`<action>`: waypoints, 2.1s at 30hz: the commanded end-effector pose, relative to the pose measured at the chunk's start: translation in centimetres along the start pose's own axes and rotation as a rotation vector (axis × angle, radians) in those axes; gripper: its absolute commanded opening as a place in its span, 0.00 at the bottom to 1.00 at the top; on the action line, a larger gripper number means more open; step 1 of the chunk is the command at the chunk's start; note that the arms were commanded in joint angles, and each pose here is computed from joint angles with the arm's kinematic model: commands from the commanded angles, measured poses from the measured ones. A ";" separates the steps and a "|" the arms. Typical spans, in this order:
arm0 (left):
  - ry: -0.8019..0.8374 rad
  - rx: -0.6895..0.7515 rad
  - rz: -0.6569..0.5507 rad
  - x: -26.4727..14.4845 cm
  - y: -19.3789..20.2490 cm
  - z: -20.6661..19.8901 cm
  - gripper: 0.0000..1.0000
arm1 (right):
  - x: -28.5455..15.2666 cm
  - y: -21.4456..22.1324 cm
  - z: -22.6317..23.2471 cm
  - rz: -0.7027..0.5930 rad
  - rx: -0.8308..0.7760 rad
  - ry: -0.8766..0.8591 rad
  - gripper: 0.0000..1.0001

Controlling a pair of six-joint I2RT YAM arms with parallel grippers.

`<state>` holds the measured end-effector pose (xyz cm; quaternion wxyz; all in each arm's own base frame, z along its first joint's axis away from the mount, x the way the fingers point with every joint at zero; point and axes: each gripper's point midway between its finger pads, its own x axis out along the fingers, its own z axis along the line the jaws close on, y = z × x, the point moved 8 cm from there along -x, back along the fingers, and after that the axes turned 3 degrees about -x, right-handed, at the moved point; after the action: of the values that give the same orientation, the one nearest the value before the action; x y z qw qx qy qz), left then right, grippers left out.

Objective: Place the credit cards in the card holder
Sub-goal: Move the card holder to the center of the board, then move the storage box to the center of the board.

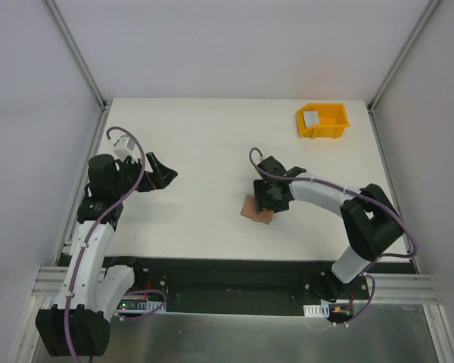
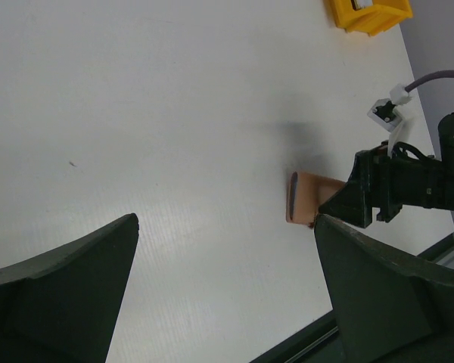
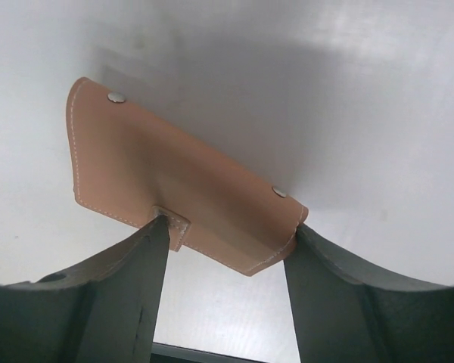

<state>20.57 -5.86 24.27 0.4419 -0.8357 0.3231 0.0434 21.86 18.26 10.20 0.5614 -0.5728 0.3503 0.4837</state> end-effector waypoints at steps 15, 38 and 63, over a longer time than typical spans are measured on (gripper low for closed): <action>0.028 0.009 0.009 0.0 0.0 0.0 0.99 | -10.2 -5.9 3.6 -0.292 -0.091 -0.131 0.87; 0.048 -0.019 0.049 0.5 0.6 0.3 0.99 | -8.2 -26.4 -21.6 -0.537 0.793 0.156 0.86; 0.035 -0.033 0.070 1.0 0.8 0.7 0.99 | -0.5 -30.4 -26.3 -0.542 0.941 0.223 0.73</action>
<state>20.97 -6.20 22.68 0.4190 -0.8319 0.3584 0.0627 53.58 -3.74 16.19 0.8074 -0.3828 0.4435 0.0697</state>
